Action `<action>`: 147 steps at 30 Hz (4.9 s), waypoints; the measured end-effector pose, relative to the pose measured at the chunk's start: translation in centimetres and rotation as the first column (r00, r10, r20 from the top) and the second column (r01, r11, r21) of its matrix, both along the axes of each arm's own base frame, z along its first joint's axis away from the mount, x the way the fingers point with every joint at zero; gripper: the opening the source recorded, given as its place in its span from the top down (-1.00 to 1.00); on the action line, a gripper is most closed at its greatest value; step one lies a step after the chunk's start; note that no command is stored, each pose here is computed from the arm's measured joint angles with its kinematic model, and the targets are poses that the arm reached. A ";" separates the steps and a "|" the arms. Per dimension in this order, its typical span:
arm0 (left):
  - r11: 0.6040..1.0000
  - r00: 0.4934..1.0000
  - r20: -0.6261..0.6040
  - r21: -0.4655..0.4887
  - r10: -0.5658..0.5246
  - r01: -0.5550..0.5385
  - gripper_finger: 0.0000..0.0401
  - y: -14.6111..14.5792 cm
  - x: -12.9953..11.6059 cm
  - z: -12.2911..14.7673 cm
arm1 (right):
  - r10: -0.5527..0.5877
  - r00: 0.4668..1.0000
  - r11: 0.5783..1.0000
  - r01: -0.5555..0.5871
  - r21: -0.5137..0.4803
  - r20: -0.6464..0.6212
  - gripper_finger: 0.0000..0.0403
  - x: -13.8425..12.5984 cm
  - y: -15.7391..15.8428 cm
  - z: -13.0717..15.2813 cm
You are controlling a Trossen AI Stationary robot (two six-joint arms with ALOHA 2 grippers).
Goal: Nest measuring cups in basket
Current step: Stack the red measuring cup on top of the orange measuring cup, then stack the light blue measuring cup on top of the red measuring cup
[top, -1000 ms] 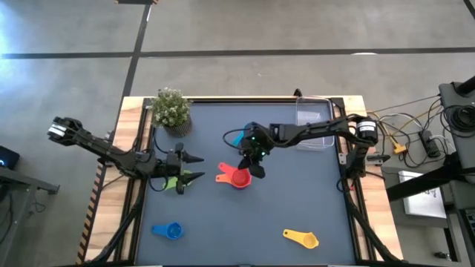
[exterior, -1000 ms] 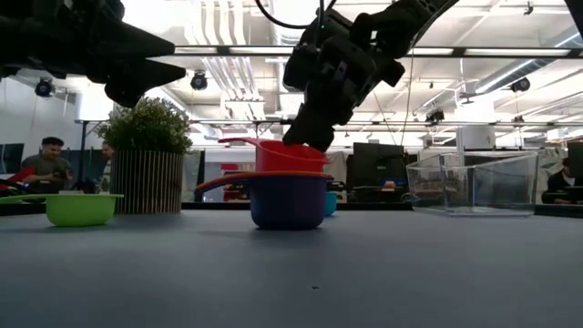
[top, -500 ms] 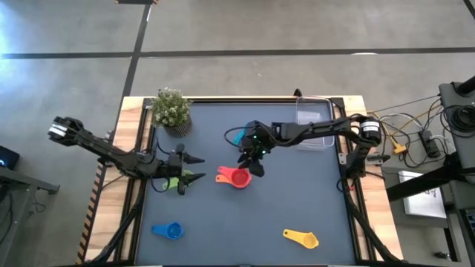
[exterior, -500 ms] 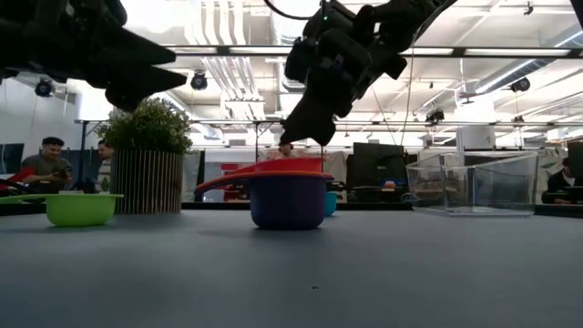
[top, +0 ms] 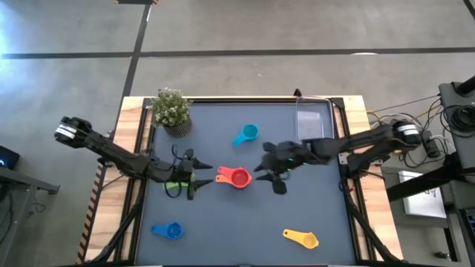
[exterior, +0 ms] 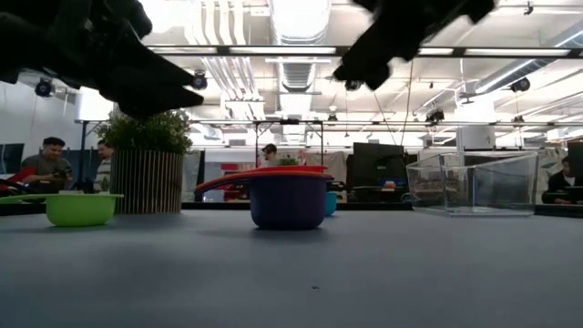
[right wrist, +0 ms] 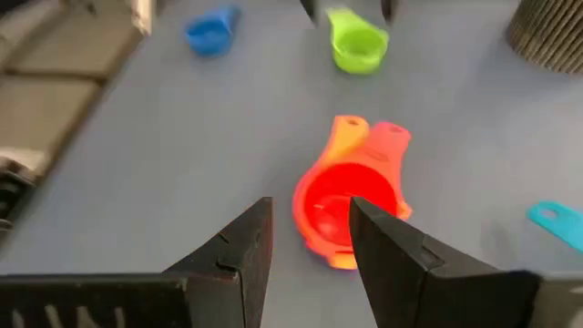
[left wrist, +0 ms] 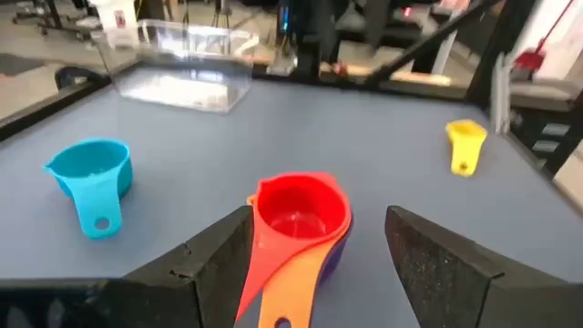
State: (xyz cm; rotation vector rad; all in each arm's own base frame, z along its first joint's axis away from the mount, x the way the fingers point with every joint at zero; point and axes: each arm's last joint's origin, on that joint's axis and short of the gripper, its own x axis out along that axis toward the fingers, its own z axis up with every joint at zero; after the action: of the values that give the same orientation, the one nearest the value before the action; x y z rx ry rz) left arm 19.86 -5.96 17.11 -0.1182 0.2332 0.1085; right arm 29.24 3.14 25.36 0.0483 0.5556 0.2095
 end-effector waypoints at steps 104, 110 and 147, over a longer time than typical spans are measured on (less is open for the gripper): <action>0.965 0.958 -0.126 -0.070 -0.259 0.252 -0.14 1.9 3.4 6.0 | -0.333 0.917 0.943 0.322 0.084 0.220 0.33 -7.5 -0.2 -3.7; 0.961 0.938 0.235 -0.045 -0.256 0.274 -0.11 2.3 0.6 3.5 | -0.423 0.901 0.906 0.424 0.019 0.098 0.33 -6.8 -1.9 -3.0; 0.956 0.900 0.362 -0.067 -0.244 0.286 -0.01 2.4 -0.2 1.1 | -0.284 0.846 0.945 0.168 -0.280 -0.452 0.33 5.4 -16.1 -5.1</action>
State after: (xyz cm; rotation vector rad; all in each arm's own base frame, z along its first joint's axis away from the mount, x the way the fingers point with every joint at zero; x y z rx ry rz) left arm 19.68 -3.55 18.20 -0.2202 -0.1033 -0.1998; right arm 34.68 -12.92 20.24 -0.0621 1.0717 -0.1104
